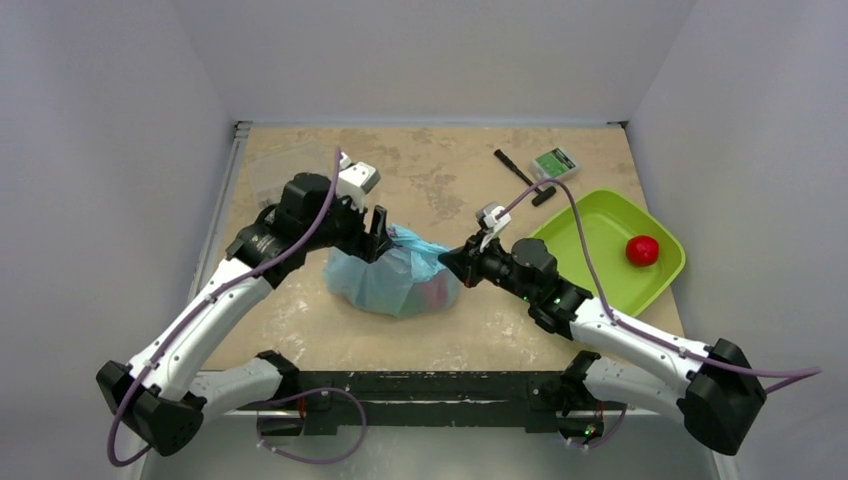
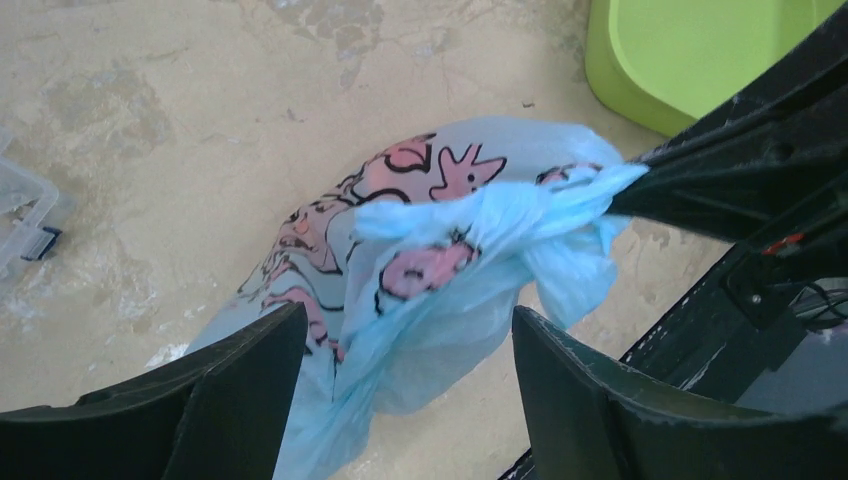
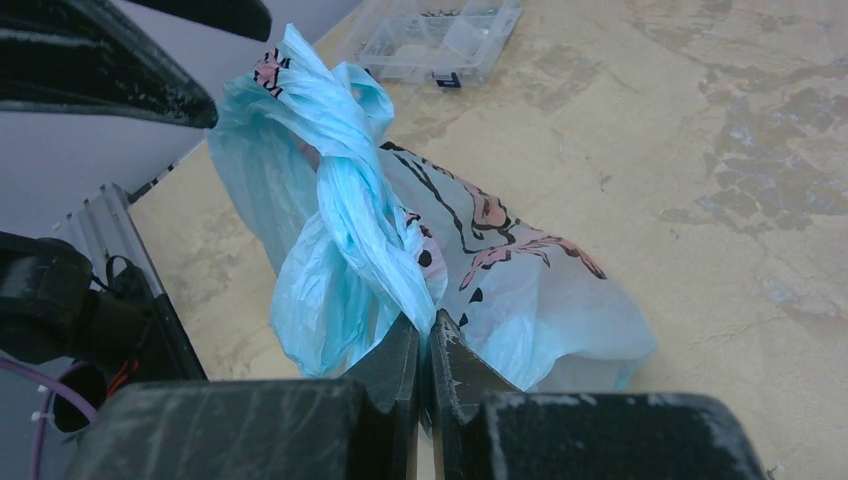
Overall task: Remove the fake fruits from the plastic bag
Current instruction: Untie the plastic bag at the center of the board.
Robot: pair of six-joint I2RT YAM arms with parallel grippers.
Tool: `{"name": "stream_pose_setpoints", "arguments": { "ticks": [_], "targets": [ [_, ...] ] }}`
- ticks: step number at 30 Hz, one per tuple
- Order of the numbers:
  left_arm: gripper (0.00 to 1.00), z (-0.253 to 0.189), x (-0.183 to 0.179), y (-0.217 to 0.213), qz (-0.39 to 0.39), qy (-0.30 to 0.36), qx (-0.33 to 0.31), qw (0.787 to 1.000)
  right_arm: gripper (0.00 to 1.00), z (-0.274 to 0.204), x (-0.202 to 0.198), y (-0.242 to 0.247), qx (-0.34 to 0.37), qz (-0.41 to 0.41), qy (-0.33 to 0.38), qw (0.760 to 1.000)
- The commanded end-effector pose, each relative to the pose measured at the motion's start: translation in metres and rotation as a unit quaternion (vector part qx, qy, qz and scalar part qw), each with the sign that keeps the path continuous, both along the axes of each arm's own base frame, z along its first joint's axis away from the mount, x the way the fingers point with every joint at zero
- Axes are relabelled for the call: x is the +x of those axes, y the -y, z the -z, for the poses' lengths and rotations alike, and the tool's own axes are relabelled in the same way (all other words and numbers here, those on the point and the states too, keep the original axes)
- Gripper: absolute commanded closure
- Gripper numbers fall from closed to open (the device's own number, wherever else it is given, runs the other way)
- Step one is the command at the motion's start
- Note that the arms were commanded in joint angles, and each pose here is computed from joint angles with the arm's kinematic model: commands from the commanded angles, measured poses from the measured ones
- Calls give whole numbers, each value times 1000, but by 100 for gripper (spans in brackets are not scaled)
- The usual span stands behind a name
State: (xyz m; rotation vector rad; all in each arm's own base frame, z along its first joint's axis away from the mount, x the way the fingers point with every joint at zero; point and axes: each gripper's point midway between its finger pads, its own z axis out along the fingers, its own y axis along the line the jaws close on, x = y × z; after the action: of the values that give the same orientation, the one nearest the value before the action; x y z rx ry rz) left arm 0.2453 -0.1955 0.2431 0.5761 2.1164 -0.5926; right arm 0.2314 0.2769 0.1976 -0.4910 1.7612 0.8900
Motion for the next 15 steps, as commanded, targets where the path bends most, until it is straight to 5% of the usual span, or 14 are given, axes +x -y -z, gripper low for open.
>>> {"name": "stream_pose_setpoints", "arguments": {
  "ticks": [1,9,15],
  "targets": [
    [25,-28,16,14,13,-11,-2,1000,100,-34,3,-12,17,-27,37,999],
    [27,-9,6,42,94,-74,-15,993,100,-32,-3,-13,20,-39,37,998],
    [65,2,11,32,68,-49,-5,997,100,-19,-2,-9,19,-26,23,999]
  ]
}}
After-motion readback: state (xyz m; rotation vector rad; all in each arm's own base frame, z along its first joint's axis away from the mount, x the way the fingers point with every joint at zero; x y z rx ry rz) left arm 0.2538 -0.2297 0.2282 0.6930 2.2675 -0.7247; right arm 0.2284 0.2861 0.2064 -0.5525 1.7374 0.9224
